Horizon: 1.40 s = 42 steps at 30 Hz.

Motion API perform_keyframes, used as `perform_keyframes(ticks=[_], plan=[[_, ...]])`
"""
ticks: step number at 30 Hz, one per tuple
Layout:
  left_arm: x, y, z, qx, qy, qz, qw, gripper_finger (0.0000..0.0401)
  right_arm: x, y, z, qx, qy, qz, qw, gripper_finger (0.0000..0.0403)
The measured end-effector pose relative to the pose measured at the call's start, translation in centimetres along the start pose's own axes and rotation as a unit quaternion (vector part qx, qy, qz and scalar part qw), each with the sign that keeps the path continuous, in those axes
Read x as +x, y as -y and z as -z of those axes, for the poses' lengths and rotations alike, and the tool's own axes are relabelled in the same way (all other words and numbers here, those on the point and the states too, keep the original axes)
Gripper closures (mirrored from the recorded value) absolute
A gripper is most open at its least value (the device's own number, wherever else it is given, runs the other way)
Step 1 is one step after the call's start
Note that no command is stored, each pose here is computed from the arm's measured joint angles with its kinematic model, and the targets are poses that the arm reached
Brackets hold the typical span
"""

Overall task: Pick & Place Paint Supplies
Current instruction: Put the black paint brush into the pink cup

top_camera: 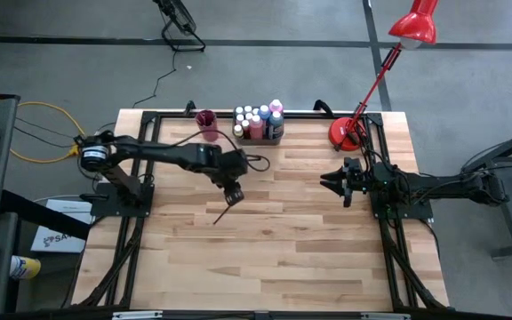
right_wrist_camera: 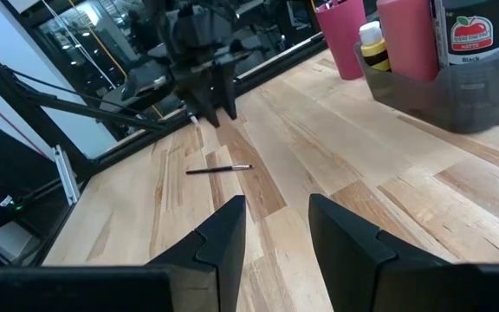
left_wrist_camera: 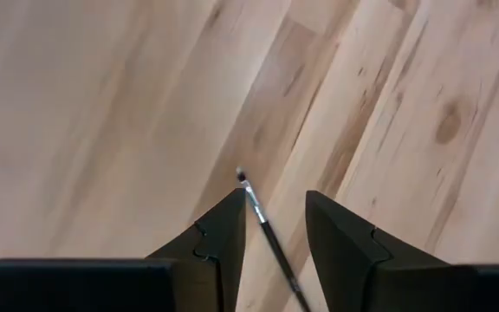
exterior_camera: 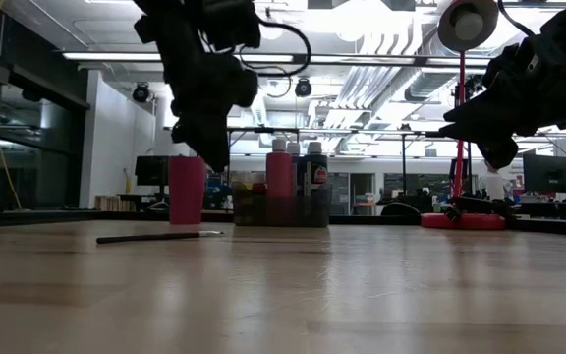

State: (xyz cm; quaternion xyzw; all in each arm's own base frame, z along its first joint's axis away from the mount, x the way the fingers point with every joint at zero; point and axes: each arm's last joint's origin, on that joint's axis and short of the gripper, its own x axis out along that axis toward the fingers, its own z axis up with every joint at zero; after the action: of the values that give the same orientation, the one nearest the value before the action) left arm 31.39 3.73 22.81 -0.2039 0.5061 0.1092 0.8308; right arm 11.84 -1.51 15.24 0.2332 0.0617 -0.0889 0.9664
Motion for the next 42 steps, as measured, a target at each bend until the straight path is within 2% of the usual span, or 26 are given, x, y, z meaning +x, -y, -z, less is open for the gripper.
perform_keyframes(ticks=[8,12,16,23,33,42], plan=[[2.7,1.3,0.7,-0.061,-0.032,-0.020,0.997,0.0283,0.0,0.0,0.0,0.000,0.000,0.000,1.000,0.0280],[3.9,1.8,0.0,-0.076,-0.042,-0.030,0.996,0.0283,0.0,0.0,0.0,0.000,0.000,0.000,1.000,0.0280],[4.6,2.2,-1.3,-0.077,-0.051,-0.045,0.995,0.0283,0.0,0.0,0.0,0.000,0.000,0.000,1.000,0.0280],[5.5,2.3,-1.9,-0.077,-0.133,-0.106,0.982,0.0283,0.0,0.0,0.0,0.000,-0.001,0.000,1.000,0.0280],[7.2,2.6,-2.8,-0.077,-0.138,-0.110,0.981,0.0283,0.0,0.0,0.1,0.000,-0.004,0.002,1.000,0.0280],[8.9,2.2,-2.3,-0.075,-0.160,-0.132,0.975,0.0283,0.0,0.0,0.1,0.000,-0.003,0.002,1.000,0.0280]])
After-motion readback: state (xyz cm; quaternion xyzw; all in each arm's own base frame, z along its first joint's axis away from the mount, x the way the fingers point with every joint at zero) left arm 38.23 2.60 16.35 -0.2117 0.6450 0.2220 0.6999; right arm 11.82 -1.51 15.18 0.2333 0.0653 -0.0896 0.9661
